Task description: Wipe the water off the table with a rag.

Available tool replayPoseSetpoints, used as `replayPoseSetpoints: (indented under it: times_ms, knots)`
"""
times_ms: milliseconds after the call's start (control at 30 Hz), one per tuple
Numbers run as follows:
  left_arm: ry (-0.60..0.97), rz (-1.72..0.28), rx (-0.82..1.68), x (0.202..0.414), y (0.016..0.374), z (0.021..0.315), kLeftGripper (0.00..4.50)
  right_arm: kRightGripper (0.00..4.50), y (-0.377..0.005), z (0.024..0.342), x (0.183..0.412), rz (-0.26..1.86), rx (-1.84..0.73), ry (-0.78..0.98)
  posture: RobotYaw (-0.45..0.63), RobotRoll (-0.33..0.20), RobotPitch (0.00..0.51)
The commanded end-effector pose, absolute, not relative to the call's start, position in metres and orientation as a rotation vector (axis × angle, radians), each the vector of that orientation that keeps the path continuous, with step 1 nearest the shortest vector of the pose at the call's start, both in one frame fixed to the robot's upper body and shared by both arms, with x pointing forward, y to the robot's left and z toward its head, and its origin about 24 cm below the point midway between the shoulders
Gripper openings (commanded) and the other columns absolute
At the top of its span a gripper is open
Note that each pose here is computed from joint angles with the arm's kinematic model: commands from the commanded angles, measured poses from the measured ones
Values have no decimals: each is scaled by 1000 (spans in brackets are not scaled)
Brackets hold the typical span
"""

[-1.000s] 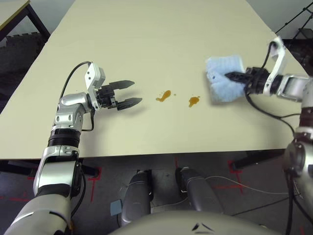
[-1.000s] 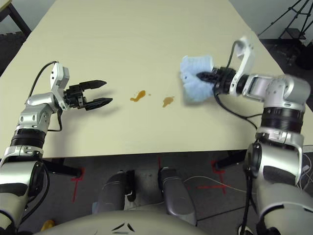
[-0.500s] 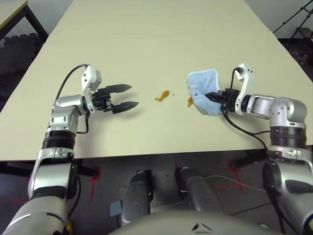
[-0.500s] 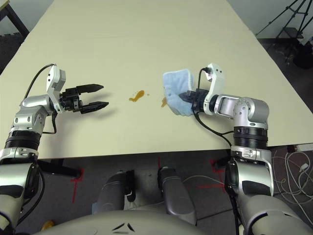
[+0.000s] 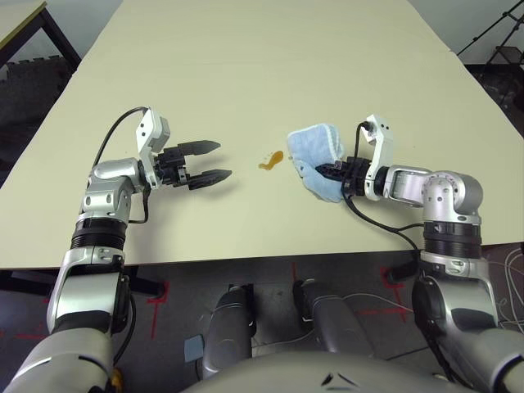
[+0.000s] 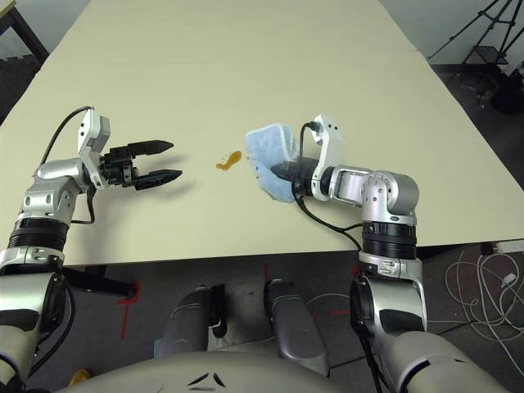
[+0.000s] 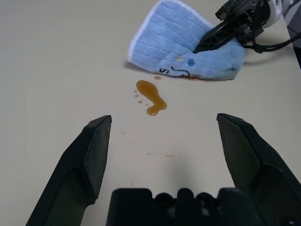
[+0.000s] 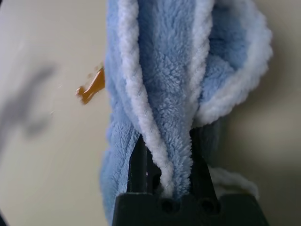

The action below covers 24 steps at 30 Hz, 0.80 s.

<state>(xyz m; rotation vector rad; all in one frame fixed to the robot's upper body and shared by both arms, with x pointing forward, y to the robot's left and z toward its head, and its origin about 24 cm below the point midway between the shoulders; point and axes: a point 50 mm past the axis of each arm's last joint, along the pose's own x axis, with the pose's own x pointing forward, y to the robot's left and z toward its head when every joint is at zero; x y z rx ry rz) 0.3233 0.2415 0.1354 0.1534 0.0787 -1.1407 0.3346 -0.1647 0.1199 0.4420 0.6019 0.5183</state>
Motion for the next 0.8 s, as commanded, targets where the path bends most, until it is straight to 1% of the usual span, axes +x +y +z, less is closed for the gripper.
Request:
replayPoseSetpoints:
  times_ms: [33,167,267,400,600,800]
  knots:
    - [92,-1137,166,321,244,134,4500,39,-205,124,347,305,404,538,-225,0,168]
    - [91,-1138,165,322,243,134,4500,39,-228,134,357,215,400,487,-233,0,166]
    - [92,-1140,164,323,243,134,4500,39,-225,137,360,219,420,482,-237,0,165]
    - [91,-1138,164,324,243,135,4500,39,-197,134,357,292,465,519,-239,0,164]
    - [88,-1132,159,325,246,138,4500,39,-141,127,343,424,509,597,-237,0,166]
    - [90,-1142,142,322,248,139,4500,39,-103,129,337,507,510,630,-226,0,170]
